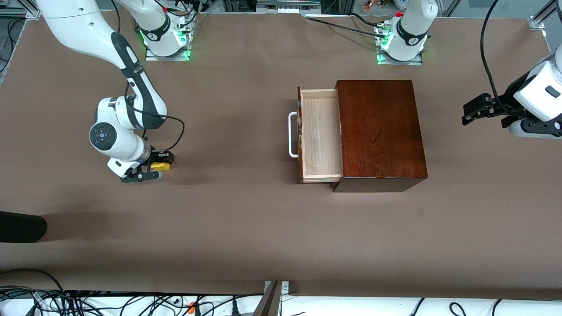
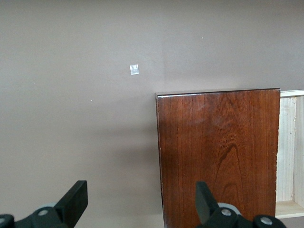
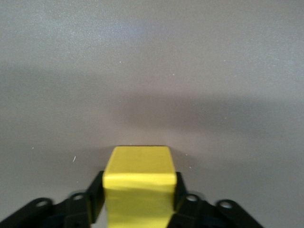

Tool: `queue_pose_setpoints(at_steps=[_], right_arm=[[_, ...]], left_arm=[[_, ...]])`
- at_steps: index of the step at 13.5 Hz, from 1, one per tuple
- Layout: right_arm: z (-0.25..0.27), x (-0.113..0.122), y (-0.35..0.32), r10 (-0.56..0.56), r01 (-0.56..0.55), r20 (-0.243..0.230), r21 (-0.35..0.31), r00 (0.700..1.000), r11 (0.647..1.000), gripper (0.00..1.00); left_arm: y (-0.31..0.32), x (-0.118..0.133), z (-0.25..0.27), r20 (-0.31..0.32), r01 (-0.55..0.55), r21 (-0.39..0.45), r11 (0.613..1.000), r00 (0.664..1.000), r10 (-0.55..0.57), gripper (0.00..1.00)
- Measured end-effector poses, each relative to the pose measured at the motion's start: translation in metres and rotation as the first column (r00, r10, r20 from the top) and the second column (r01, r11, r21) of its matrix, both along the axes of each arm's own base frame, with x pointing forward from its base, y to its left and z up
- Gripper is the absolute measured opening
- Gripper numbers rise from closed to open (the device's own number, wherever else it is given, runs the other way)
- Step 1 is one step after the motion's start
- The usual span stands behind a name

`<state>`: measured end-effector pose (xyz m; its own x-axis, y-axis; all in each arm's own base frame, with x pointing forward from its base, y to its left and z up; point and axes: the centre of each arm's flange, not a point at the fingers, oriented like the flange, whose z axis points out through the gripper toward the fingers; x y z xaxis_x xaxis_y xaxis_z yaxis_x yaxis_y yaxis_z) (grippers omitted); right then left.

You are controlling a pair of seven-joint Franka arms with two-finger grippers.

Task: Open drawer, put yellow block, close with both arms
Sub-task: 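Lower the right gripper and grasp the yellow cube, then lift the yellow cube and carry it over the open drawer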

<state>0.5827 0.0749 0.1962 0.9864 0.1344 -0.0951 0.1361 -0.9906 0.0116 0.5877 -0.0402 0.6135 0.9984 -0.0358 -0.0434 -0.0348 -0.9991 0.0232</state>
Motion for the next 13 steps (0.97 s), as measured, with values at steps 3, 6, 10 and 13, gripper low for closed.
queue_pose_setpoints(at_steps=[3,6,10,13], right_arm=[[0.001,0.000,0.000,0.007,-0.007,0.002,0.001,1.000,1.000,0.55],[0.020,0.011,0.015,0.090,-0.091,0.042,0.019,0.995,0.996,0.55],[0.111,0.042,0.072,0.206,-0.207,0.040,0.051,0.978,0.977,0.55],[0.163,0.047,0.131,0.288,-0.293,0.081,0.063,0.954,0.954,0.55]], left_arm=[[0.001,0.000,0.001,0.002,0.000,0.000,1.000,1.000,0.000,1.00],[0.001,0.000,0.001,0.003,0.000,0.000,1.000,1.000,0.000,1.00],[0.001,0.000,0.001,0.003,-0.001,0.000,1.000,1.000,0.001,1.00],[0.001,0.000,0.001,0.003,-0.001,0.000,1.000,1.000,0.001,1.00]])
